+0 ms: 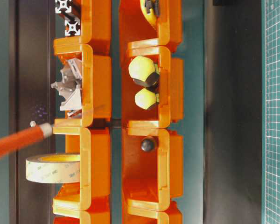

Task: Pick red screwdriver from container rack with left arm.
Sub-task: 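Pull the screwdriver out of the bin and onto the mat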

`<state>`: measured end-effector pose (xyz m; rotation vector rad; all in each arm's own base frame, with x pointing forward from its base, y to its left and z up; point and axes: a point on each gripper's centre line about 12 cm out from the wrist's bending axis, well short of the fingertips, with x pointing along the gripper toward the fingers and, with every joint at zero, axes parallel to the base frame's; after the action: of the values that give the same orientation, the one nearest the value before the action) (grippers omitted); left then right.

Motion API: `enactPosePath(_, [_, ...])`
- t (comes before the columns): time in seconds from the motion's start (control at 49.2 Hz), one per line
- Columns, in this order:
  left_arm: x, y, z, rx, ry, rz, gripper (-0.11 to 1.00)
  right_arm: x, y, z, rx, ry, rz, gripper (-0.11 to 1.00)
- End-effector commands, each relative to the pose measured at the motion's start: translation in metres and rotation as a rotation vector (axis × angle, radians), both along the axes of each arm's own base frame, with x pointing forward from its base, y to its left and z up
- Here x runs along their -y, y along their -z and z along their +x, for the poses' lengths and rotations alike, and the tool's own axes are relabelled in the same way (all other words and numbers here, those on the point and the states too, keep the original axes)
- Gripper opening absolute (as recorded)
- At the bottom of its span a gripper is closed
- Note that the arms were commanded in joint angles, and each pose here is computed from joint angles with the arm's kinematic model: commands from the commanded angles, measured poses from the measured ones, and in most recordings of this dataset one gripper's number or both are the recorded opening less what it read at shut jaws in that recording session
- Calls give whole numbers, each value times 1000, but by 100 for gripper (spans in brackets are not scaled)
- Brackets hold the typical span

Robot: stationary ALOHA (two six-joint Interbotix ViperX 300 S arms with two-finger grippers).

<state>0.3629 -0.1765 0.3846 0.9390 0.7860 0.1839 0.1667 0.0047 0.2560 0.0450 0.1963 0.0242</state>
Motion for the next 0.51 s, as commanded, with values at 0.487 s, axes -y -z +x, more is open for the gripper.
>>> enactPosePath(0.487, [1,96,28,-64,145,-5,22,2,-19,-2,16,21,47,-1])
